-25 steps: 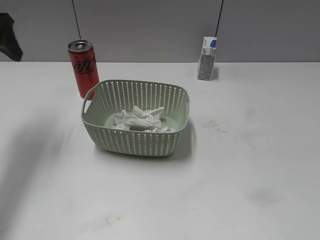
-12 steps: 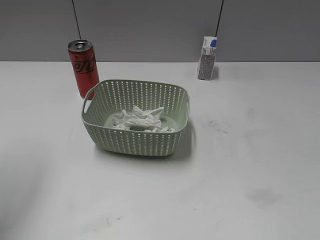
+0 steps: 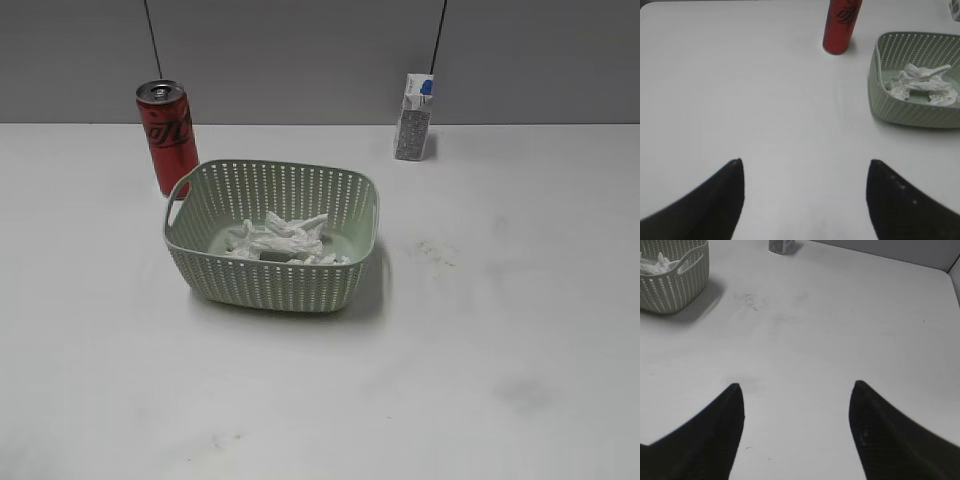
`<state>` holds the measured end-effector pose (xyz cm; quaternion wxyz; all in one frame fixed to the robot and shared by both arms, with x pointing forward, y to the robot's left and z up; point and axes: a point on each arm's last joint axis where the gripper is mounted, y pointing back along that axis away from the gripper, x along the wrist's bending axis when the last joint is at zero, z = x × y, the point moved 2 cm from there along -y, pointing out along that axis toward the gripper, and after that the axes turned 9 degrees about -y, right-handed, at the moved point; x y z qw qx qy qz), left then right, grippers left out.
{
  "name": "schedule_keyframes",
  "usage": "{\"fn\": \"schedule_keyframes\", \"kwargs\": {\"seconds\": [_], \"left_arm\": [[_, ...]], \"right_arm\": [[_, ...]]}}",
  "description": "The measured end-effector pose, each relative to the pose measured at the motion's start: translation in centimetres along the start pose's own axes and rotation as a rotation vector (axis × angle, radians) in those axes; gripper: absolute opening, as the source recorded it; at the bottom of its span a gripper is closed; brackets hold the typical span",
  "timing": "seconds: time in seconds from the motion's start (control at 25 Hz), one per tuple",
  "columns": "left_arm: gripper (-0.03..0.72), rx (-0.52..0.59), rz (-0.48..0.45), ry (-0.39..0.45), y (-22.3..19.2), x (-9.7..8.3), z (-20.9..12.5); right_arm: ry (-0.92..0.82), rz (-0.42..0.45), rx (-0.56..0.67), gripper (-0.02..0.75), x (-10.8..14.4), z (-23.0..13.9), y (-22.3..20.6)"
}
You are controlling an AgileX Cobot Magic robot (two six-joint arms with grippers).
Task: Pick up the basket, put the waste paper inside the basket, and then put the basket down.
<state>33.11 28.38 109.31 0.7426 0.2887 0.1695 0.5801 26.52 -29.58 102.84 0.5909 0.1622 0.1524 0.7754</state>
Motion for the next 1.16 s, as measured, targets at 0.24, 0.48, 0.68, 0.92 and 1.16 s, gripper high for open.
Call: {"fn": "schedule_keyframes", "kwargs": {"seconds": [0.24,0.48,0.68,0.92,1.16], "left_arm": [[0.577,-0.087,0.024,0.034,0.9,-1.4,-5.0],[0.577,-0.249,0.094,0.036,3.2,-2.0,-7.1],[0.577,-0.25,0.133,0.073,3.5,-1.8,-8.1],[0.577,-0.238,0.149,0.102,3.3,-1.6,-8.3],[0.568,-0.235,0.151,0.089,3.3,-1.6,-8.3]], "right_arm": [[0.0,0.001,0.0,0.501,0.0,0.0,0.0],[0.0,0.001,0.0,0.501,0.0,0.0,0.0],[-0.001,0.002,0.0,0.501,0.0,0.0,0.0],[-0.002,0.002,0.0,0.501,0.0,0.0,0.0],[-0.002,0.003,0.0,0.501,0.0,0.0,0.0]]}}
